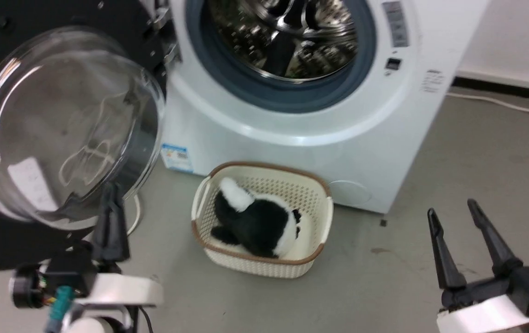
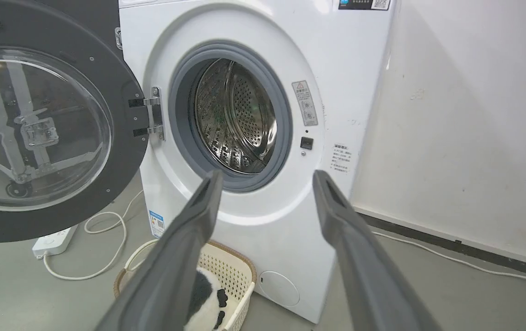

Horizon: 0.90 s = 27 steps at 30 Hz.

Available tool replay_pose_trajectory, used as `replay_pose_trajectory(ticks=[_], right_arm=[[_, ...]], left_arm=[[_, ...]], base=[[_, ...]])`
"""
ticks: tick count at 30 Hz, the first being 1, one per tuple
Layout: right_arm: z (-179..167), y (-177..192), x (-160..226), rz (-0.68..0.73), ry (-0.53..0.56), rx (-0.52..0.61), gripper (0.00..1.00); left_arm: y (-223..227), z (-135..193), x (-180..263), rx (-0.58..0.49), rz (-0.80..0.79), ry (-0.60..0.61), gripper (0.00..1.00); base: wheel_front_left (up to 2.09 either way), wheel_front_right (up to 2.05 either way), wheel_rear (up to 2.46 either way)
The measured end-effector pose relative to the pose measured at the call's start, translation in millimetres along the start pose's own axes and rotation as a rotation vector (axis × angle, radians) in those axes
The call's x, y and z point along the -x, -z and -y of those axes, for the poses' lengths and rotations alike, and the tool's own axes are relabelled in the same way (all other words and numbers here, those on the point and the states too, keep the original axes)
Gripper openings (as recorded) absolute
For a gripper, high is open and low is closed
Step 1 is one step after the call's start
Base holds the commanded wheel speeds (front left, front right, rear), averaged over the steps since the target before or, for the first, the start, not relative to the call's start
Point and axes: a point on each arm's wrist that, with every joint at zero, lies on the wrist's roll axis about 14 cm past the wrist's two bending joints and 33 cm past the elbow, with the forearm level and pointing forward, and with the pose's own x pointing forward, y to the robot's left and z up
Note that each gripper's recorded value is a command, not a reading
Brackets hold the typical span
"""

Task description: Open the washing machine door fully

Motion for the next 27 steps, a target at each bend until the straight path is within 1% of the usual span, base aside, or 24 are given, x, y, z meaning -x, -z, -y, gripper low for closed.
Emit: replay_pose_trajectory(ticks=[8, 9, 10, 11, 16, 22, 27], right_arm=[[25, -7, 40, -0.018, 0.106, 0.028, 1.00], [28, -5, 45, -0.025, 0.118, 0.030, 1.00], [31, -4, 49, -0.031, 0.128, 0.032, 1.00], [34, -3, 53, -0.039, 0.142, 0.033, 1.00], [45, 2, 62, -0.059, 0.179, 0.034, 1.00], [48, 7, 65, -0.076, 0.193, 0.025, 1.00], [47, 10, 66, -0.084, 0.193, 0.018, 1.00]], left_arm=[[17, 60, 22, 0.050, -0.063, 0.147, 0.00], [20, 66, 25, 0.050, -0.075, 0.163, 0.27], [24, 71, 28, 0.047, -0.088, 0.176, 0.65], [29, 75, 32, 0.044, -0.104, 0.187, 1.00], [47, 90, 41, 0.038, -0.165, 0.228, 1.00], [63, 92, 44, 0.022, -0.214, 0.235, 1.00], [67, 95, 47, 0.001, -0.227, 0.244, 1.00]], base=[[0.00, 0.00, 0.00], [0.00, 0.00, 0.00], [0.00, 0.00, 0.00], [0.00, 0.00, 0.00], [0.00, 0.00, 0.00], [0.00, 0.00, 0.00], [0.00, 0.00, 0.00]])
